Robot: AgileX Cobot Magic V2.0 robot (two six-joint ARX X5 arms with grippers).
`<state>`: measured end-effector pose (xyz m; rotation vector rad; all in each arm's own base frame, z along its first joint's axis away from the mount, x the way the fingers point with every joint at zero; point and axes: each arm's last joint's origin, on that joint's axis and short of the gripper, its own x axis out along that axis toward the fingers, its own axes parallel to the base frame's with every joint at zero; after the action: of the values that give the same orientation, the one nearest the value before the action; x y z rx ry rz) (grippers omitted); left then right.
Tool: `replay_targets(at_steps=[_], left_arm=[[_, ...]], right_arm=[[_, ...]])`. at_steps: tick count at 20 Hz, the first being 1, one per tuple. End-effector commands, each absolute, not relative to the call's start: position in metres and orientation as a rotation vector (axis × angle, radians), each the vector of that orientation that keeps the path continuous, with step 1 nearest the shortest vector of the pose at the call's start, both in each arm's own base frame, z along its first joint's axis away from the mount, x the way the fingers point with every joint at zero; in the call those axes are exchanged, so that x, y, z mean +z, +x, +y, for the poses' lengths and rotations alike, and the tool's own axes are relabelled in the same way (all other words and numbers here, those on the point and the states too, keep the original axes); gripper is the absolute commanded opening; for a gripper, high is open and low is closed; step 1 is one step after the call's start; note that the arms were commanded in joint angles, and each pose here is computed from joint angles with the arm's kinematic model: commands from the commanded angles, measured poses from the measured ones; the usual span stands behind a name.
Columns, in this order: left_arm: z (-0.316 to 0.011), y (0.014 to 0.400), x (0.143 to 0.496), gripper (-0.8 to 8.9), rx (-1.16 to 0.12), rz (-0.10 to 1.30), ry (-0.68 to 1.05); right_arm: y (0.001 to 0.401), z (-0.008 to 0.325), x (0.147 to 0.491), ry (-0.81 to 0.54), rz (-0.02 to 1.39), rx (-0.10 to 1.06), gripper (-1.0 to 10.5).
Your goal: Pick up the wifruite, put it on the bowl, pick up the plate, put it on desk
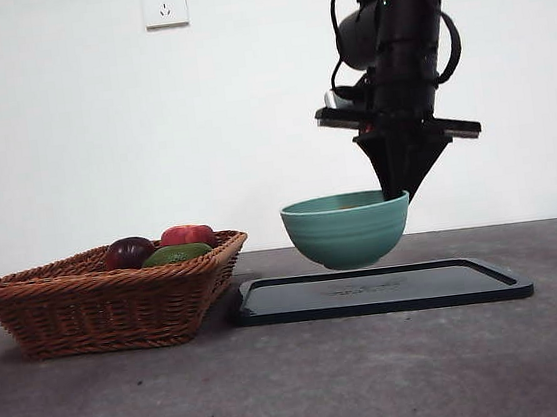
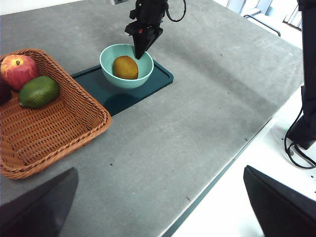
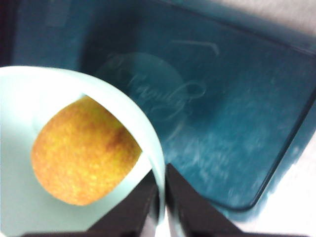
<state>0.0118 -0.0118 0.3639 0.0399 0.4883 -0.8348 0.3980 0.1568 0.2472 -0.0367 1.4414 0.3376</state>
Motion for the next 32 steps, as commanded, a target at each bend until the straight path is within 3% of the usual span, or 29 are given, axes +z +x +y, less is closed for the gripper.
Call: replay_targets(at_steps=[1,5,10,11,13,14,18,21,25,28,32], left_arm=[[-0.011,0.011,0.367,5.62,-0.847,0.470,0.040],[-0.011,0.011,0.367,5.62,-0.847,0.470,0.041],[-0.011,0.011,0.367,5.62,-0.847,0.470,0.041],[-0.011,0.011,0.367,5.62,-0.847,0.470,0.040],[-0.011,0.011,0.367,5.62,-0.847,0.470,0.041],[-0.011,0.011,0.367,5.62,-0.847,0.470,0.041],[-0.011,0.011,0.367,5.62,-0.847,0.470,0.041],[-0.011,0.011,0.367,5.62,-0.847,0.470,0.041],[-0.011,0.011,0.367,5.62,-0.847,0.469,0.040],[-0.011,0.011,0.367,5.62,-0.847,0.469,0.041],[-0.011,0.011,0.367,5.62,-0.847,0.469,0.040]], right_arm=[[0.408,0.159,0.236,-0.032,1.457,0.365,0.1],[0.416,0.158,0.211,-0.041,1.515,0.357,0.1],[0.416,0.157,0.208,-0.051,1.531,0.355,0.1],[0.416,0.157,0.208,-0.053,1.529,0.354,0.4],[0.417,0.155,0.212,-0.051,1.518,0.347,3.2],[0.416,0.154,0.218,-0.053,1.508,0.341,4.0],[0.394,0.144,0.274,-0.096,1.413,0.293,4.7],[0.355,0.131,0.334,-0.139,1.327,0.252,5.5],[0.282,0.113,0.405,-0.127,1.132,0.290,5.5],[0.228,0.097,0.420,-0.126,1.071,0.316,5.5],[0.160,0.076,0.411,-0.130,1.033,0.352,5.5]])
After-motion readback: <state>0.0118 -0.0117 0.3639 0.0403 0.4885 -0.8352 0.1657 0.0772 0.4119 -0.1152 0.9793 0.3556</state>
